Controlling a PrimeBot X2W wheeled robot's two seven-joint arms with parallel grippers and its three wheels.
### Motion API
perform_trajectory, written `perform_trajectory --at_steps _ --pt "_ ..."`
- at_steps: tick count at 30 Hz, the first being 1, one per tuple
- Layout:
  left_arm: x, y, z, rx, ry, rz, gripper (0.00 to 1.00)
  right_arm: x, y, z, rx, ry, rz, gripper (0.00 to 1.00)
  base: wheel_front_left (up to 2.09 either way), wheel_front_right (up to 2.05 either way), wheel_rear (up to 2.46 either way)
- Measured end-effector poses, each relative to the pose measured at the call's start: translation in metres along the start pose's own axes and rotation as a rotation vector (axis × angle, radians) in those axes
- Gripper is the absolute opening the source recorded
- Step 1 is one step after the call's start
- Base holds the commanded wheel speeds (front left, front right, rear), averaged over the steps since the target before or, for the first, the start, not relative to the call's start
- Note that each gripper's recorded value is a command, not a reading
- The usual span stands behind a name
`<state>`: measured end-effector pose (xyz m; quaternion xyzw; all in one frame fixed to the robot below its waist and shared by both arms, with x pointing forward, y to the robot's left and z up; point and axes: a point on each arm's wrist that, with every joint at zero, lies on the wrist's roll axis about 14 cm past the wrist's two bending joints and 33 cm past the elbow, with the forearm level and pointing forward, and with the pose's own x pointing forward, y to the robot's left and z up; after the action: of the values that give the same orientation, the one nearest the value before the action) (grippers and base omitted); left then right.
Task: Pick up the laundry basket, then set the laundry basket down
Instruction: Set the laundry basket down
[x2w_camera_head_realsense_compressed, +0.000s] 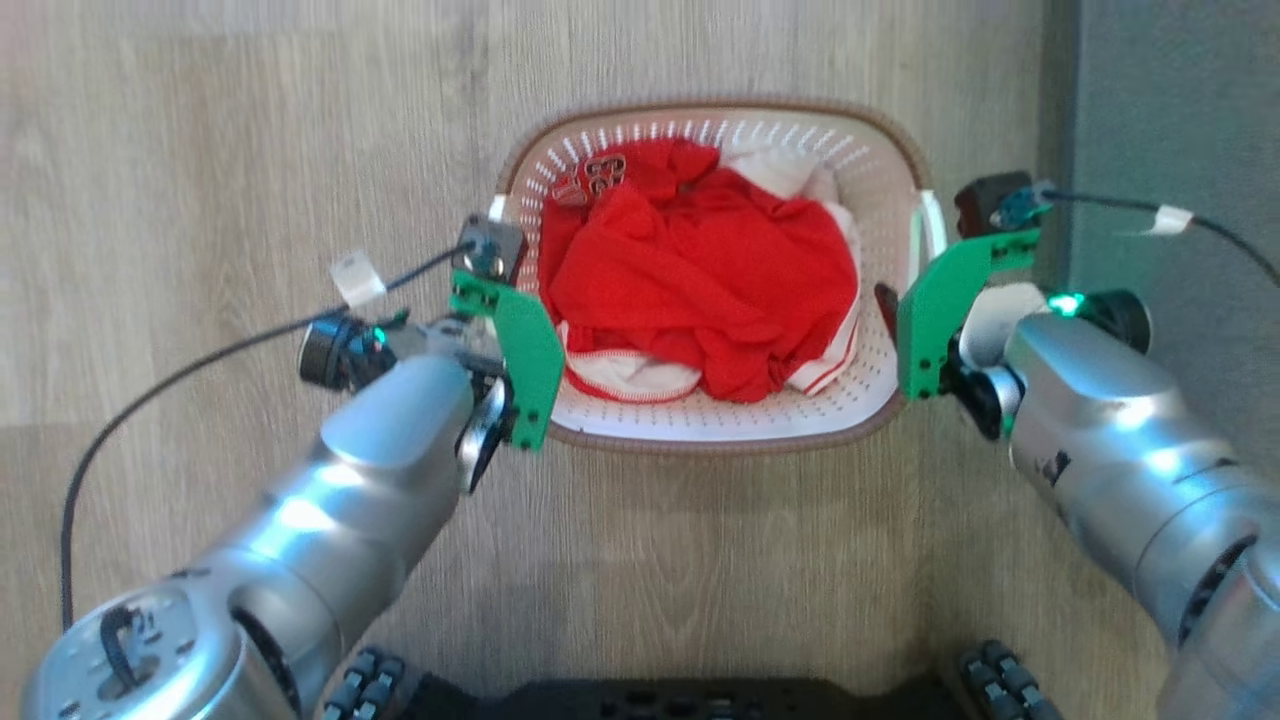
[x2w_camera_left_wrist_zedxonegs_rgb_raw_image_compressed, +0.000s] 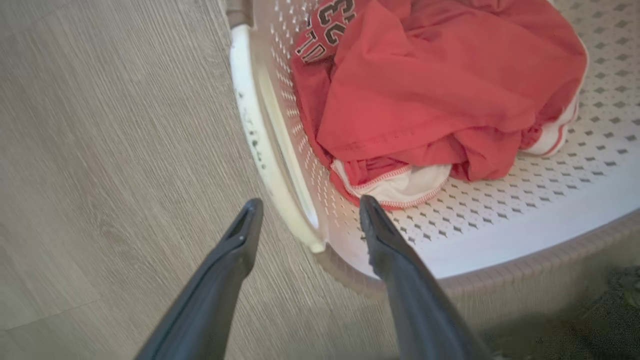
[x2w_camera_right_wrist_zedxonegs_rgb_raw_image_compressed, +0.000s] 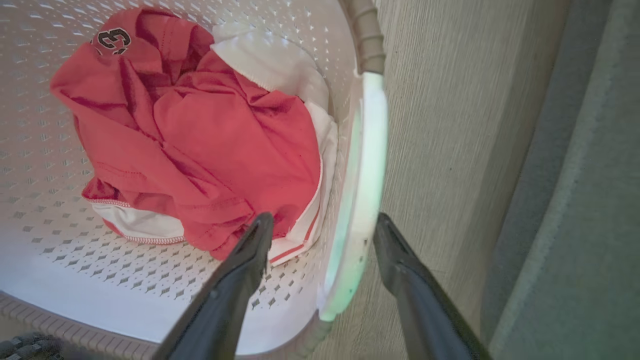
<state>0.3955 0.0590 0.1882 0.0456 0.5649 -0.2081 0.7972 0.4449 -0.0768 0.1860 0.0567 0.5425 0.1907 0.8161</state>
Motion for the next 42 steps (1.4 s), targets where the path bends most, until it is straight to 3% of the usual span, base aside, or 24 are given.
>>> perform_trajectory --at_steps 10,18,28,32,37,42 --pt "-0.034 0.002 -0.001 0.007 -0.048 0.056 1.00 -0.037 0.008 0.016 -0.047 -0.041 -0.029 1.00 0.00 0.00 0.00" --pt "-0.071 -0.002 0.019 0.021 -0.195 0.077 1.00 -0.078 0.016 0.020 -0.028 -0.143 -0.051 1.00 0.00 0.00 0.00" --pt "-0.123 -0.007 0.038 0.029 -0.444 0.118 1.00 -0.143 0.024 0.060 0.029 -0.453 -0.079 1.00 0.00 0.00 0.00" --pt "-0.146 -0.011 0.055 -0.014 -0.569 0.121 1.00 -0.171 0.032 0.082 0.040 -0.588 -0.070 1.00 0.00 0.00 0.00" --pt "-0.176 -0.013 0.088 -0.075 -0.714 0.146 1.00 -0.203 0.046 0.113 0.063 -0.728 -0.018 1.00 0.00 0.00 0.00" --pt "-0.225 -0.018 0.135 -0.094 -0.946 0.156 1.00 -0.255 0.037 0.165 0.036 -0.935 0.003 1.00 0.00 0.00 0.00"
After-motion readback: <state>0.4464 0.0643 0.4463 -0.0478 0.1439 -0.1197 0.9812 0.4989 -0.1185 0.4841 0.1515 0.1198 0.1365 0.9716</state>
